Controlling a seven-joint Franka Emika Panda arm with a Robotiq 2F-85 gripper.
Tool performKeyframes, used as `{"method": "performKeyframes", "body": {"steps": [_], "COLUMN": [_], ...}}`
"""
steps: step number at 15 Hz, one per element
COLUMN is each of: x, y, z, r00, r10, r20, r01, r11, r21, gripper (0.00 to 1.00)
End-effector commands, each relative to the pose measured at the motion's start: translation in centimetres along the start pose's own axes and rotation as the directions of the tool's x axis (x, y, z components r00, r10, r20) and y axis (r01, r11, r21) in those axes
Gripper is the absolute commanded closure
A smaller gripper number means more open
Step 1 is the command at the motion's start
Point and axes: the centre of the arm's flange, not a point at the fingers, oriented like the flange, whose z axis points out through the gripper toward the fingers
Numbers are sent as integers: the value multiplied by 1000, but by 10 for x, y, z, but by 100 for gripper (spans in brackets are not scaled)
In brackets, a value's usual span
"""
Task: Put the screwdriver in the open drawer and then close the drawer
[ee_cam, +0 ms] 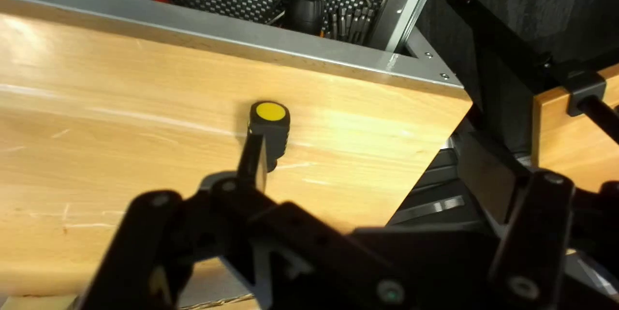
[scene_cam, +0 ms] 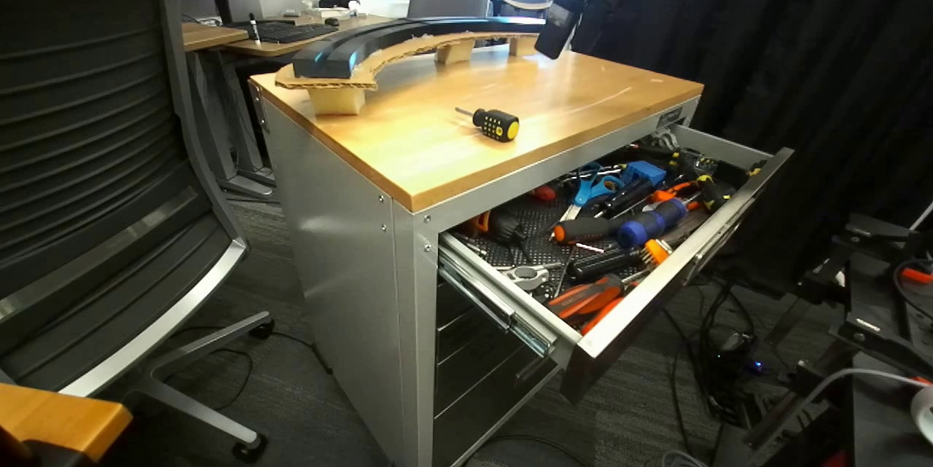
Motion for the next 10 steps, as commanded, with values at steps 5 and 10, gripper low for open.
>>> {"method": "performKeyframes", "body": {"steps": [5,10], "x": [21,12], "y": [23,26], "z": [17,16], "r00": [997,999], "r10": [-25,-17], "r20": [-75,-40], "r01": [17,13], "r11": [994,995], "r21": [-110,-96], "gripper": [0,0]}}
